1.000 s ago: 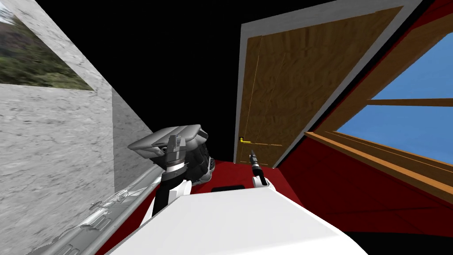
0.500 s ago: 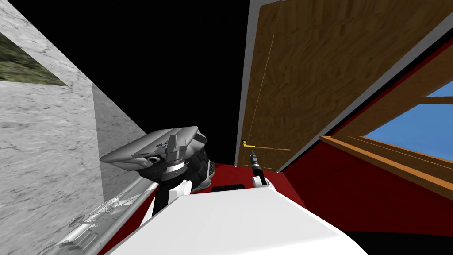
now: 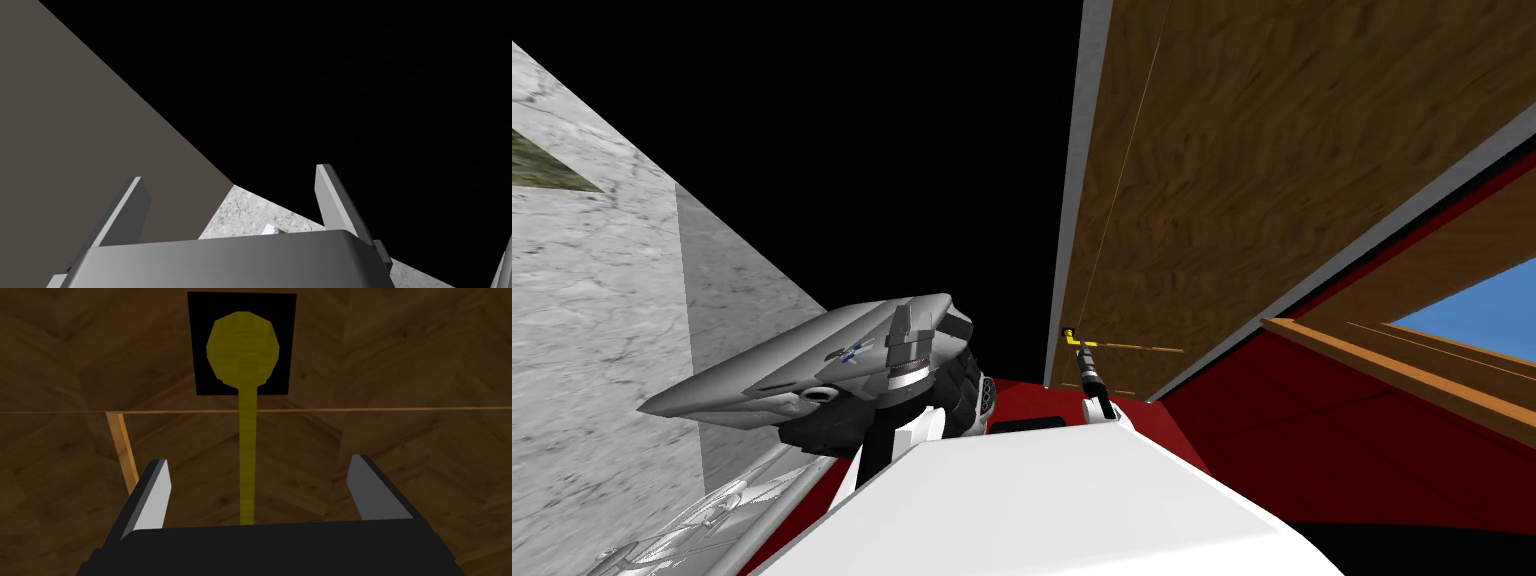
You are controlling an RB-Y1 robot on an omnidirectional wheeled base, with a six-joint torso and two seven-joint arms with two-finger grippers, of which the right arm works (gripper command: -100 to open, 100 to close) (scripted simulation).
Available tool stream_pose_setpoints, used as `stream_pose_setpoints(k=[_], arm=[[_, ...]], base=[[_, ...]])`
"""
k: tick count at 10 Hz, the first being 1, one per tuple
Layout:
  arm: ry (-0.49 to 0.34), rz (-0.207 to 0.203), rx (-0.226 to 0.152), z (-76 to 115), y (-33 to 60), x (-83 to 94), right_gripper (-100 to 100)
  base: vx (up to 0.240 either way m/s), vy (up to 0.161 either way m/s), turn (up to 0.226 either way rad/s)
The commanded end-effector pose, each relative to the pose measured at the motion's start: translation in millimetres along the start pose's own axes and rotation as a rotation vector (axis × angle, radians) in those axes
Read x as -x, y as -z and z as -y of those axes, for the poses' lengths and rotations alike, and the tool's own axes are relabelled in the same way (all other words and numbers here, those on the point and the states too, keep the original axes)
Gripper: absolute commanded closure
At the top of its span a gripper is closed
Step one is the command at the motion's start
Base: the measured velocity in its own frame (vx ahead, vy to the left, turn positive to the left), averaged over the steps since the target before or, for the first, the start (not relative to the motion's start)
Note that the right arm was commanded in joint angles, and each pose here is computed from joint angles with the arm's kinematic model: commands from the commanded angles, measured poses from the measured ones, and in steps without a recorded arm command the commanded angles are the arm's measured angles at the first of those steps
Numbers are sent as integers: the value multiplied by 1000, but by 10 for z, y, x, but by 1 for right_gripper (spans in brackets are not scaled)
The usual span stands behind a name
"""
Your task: Pull the door open
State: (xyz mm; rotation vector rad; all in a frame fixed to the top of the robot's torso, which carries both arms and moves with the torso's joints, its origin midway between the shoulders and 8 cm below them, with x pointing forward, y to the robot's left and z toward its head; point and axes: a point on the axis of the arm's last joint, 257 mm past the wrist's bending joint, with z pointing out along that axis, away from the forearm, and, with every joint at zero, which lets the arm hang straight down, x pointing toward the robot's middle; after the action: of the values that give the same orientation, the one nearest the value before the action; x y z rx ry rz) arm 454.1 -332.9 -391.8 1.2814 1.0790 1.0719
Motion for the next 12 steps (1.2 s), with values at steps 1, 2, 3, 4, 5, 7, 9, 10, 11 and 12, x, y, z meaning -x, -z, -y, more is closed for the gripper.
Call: stream_pose_setpoints(k=[1, 2, 3, 4, 5, 7, 9, 10, 11, 12], arm=[[-2, 1, -1, 4, 0, -3, -100], [-3, 2, -1, 7, 1, -4, -100], [-3, 2, -1, 4, -1, -4, -100], [-3, 2, -1, 4, -1, -4, 100], [-3, 2, -1, 4, -1, -4, 100], [-3, 2, -1, 4, -1, -4, 100], [-3, 2, -1, 4, -1, -4, 100], [-2, 2, -5, 23, 16, 18, 100], [-2, 2, -4, 21, 16, 24, 100], [-2, 1, -3, 18, 17, 37, 100]], base=[[219, 27, -17], [167, 14, 5], [8, -25, 48], [-5, 5, -17], [-8, 9, -30], [-3, 3, -5], [0, 0, 0], [-86, -16, 66], [-149, -52, 86], [-194, -45, 90]])
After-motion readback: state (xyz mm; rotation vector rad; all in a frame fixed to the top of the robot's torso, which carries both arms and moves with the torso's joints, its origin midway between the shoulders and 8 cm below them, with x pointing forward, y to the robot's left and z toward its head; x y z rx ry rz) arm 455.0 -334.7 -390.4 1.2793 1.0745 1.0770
